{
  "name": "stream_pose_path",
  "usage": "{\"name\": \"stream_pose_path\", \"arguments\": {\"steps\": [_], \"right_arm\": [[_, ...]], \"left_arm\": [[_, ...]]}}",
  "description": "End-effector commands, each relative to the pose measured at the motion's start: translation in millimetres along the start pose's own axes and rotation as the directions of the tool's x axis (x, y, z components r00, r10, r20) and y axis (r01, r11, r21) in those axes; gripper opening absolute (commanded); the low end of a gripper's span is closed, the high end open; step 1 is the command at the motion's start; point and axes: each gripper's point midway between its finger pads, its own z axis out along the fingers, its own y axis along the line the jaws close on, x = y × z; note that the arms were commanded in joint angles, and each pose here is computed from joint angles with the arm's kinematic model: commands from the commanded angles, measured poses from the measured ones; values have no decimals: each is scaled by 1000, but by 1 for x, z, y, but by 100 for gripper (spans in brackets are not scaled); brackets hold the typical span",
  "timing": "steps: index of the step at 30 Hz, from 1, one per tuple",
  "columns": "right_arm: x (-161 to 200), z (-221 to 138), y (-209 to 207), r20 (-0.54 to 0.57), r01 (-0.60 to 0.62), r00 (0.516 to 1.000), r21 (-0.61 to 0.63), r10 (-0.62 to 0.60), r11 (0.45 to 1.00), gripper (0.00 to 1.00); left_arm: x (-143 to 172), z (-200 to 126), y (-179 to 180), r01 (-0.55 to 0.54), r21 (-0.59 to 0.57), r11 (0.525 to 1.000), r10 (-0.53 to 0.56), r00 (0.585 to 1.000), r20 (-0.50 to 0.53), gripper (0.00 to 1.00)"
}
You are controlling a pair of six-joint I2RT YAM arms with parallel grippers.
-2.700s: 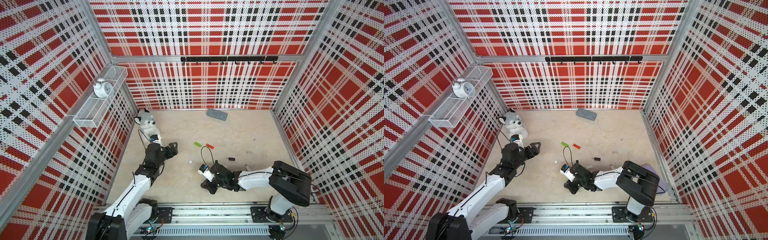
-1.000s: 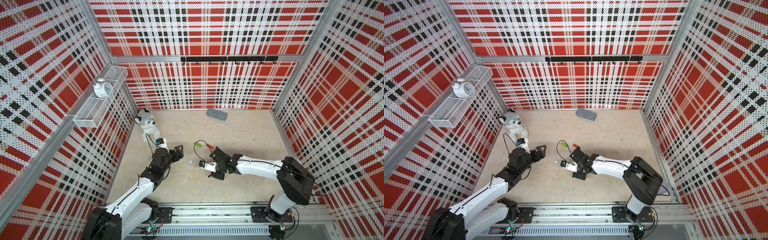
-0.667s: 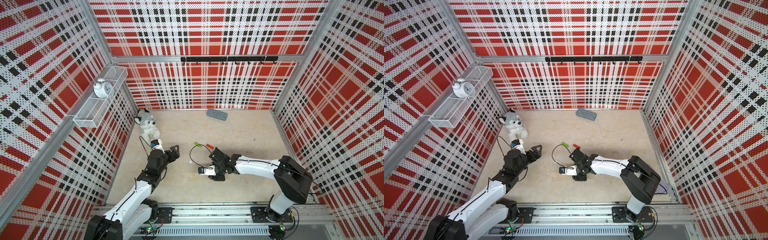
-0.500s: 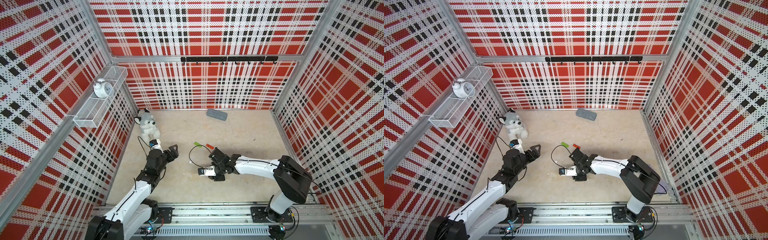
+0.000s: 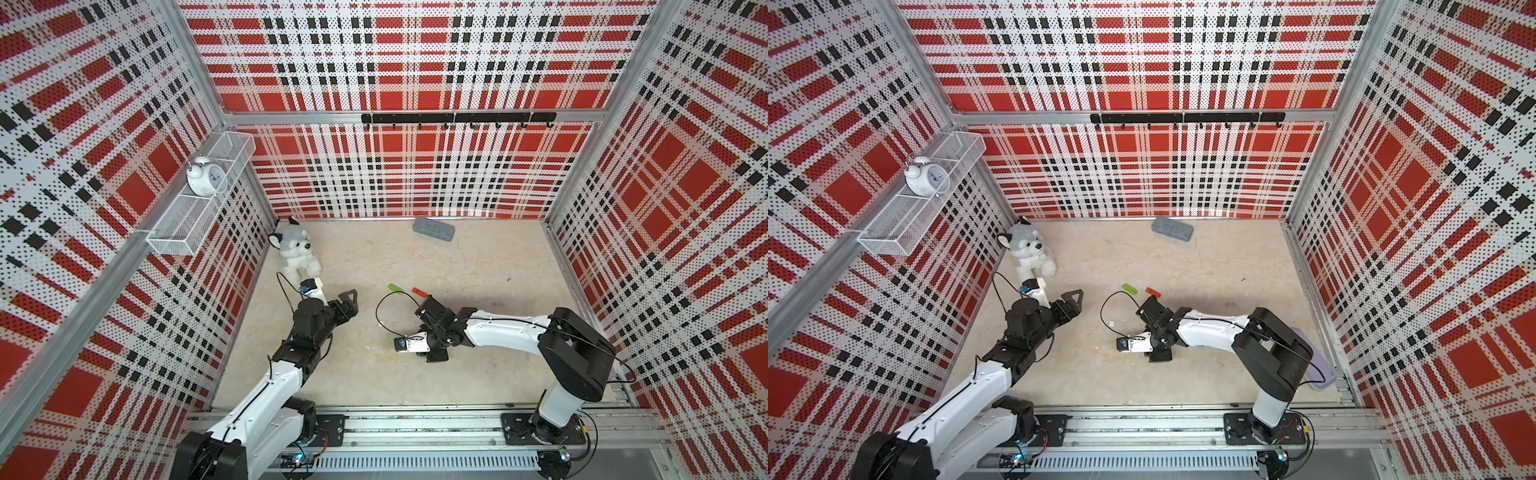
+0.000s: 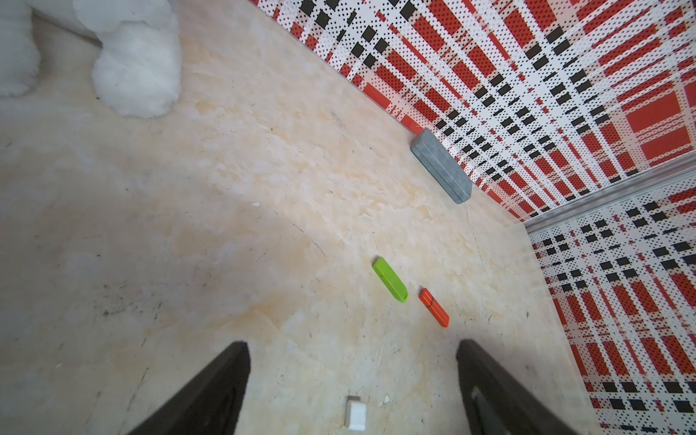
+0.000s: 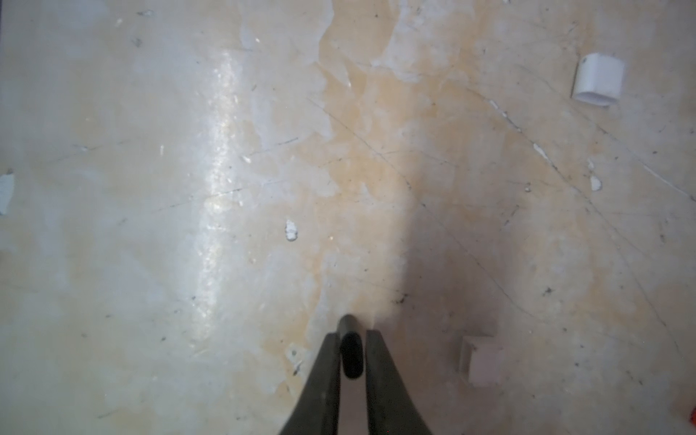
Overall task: Close the usb drive cover
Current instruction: Pick up the cover from the center of the board.
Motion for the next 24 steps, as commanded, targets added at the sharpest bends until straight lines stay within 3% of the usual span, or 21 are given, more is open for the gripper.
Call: {"name": "stream_pose_path", "arguments": {"steps": [1,10,15,20,24], "right_arm": [[-3,2,2,4,0,1000,-19,0,1000,13],[-4,0,2,9,-41,999,-24,41,999,8],[-33,-35,-24,186,-197,964,15,191,980,8],[-60,-102,-72,473,-426,798,4,374,905,9],[-65,-148,-98,639,-519,639,-54,429,853,9]], "left_arm": [[-3,-1,-3,-18,9,1000,18,1000,5,89],[-2,0,-6,-29,27,999,29,1000,-4,89],[-9,-4,-32,-84,136,987,82,996,20,88],[-15,-21,-101,-240,386,891,213,971,113,83],[-14,-28,-148,-266,563,783,251,962,106,78]]}}
